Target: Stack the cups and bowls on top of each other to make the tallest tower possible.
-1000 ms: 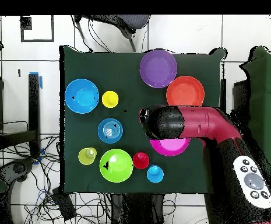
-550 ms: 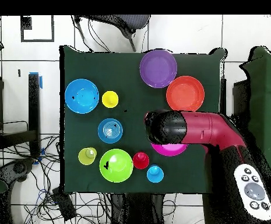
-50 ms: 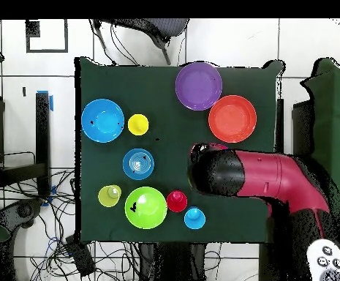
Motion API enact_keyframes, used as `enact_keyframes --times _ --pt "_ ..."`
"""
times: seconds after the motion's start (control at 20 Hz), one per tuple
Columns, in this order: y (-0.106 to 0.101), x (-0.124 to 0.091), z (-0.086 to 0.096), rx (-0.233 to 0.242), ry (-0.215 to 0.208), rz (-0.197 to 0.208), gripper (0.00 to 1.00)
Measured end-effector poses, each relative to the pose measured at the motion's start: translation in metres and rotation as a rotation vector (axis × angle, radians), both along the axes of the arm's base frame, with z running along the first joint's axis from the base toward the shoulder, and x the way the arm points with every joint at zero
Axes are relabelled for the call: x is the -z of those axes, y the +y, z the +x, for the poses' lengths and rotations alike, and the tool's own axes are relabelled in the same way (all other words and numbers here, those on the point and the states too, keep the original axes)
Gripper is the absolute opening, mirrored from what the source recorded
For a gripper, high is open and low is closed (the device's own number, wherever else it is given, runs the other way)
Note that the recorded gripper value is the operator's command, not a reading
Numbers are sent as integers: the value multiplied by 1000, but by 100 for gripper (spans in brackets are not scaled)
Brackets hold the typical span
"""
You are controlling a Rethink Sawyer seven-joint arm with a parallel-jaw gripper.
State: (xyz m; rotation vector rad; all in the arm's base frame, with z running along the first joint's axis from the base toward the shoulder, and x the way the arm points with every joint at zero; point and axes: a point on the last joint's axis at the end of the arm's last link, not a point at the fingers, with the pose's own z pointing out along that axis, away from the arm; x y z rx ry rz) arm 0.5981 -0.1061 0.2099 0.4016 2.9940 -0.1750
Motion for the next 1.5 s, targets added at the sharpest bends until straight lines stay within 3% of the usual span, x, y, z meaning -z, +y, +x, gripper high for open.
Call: enact_keyframes --times 0.35,0.7,1.05,1.2,1.5 --pt "-5 -25 -1 2 -70 -44 100" --pt "8 -24 0 -18 -65 -45 100" --pt "29 14 1 -51 -43 -7 100" --pt "33 44 -2 -56 -31 17 100" --pt "34 62 -17 -49 5 44 100"
